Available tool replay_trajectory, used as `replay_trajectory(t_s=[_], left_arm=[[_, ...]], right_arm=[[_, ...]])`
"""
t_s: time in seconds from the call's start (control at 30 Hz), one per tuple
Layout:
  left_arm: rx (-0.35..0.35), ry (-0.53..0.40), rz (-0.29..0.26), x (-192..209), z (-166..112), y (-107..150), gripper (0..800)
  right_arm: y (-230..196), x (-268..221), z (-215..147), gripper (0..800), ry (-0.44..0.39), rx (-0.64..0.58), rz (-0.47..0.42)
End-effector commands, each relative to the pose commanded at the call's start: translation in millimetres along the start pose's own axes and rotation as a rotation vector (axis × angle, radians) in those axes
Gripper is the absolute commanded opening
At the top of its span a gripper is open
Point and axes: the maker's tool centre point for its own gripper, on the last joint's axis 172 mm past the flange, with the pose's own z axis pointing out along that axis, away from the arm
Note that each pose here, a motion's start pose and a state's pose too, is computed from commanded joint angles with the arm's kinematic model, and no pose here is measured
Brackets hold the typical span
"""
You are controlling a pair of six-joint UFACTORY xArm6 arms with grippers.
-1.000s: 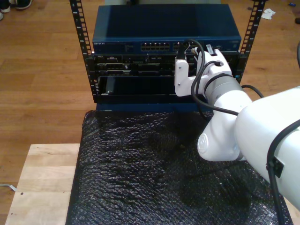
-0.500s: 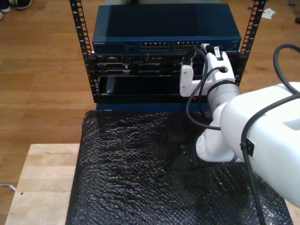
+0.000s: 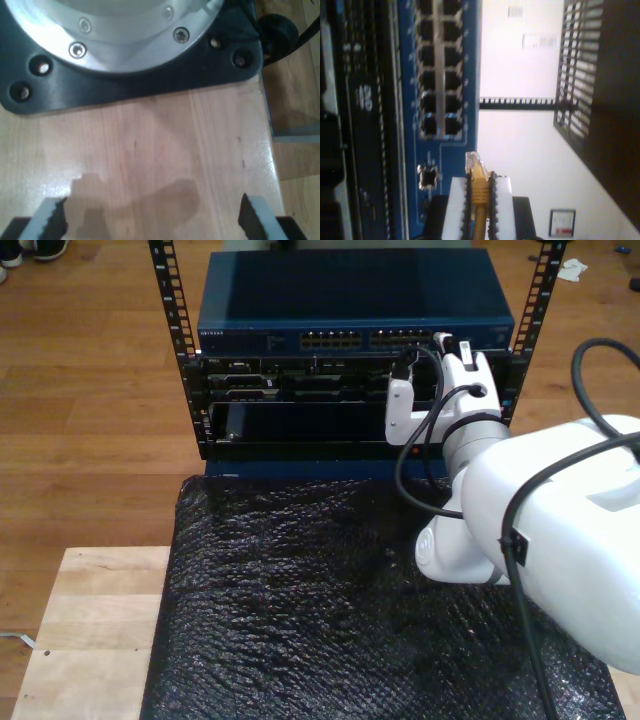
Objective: Grab the cable and plug it in
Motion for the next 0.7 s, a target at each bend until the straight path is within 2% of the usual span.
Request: replay_trajectory(t_s=[0.47,0.7], left_arm=[[0.000,0.000,0.000,0.0,0.0,0.0,800],[0.000,0.000,0.000,0.0,0.0,0.0,800]], right_arm=[[3.2,-0.4,-7.7,0,-0.034,-0.101,-0.001],[2.5,6.6,-6.2,0,-0.021,-0.108,0.088]])
